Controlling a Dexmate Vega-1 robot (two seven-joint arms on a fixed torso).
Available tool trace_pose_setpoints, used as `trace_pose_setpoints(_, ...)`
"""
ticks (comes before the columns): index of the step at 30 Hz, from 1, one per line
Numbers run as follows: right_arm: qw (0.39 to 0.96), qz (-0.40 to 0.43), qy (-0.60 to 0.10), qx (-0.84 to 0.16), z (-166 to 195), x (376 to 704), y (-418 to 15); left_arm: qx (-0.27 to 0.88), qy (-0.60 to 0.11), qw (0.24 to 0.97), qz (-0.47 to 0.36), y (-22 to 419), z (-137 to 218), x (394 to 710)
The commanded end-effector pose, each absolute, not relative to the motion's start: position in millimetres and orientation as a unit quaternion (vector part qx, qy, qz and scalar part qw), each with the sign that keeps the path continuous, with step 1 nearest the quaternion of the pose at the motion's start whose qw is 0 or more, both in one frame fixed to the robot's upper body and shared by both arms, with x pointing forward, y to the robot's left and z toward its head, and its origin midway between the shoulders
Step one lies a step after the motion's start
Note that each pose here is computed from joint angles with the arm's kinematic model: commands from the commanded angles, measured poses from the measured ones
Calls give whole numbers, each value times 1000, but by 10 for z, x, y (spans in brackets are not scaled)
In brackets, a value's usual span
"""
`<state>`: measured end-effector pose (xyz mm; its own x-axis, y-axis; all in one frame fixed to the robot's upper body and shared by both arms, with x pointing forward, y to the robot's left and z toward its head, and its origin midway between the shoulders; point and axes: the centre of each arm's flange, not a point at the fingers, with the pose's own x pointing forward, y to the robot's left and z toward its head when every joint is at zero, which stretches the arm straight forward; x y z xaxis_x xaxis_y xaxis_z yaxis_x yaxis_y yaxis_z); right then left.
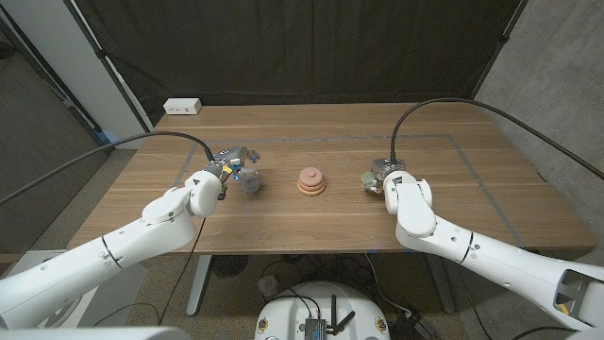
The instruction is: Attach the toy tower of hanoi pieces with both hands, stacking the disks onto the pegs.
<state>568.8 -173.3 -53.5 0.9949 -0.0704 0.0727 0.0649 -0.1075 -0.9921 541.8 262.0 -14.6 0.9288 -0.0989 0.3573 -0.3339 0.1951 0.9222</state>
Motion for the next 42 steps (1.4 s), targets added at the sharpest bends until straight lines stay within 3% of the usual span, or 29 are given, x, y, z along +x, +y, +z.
trace_pose_setpoints(1, 665, -47, 15, -745, -562, 5721, -1730, 630, -171, 754, 74, 2620, -162, 5430)
trace_pose_setpoints(19, 663, -43, 32, -747, -589, 5730, -1750, 628, -168, 756, 74, 2626, -181, 5419)
trace_pose_setpoints(42, 697, -42, -16, -716, -578, 5721, -1848, 624, -171, 758, 81, 2619, -171, 5382)
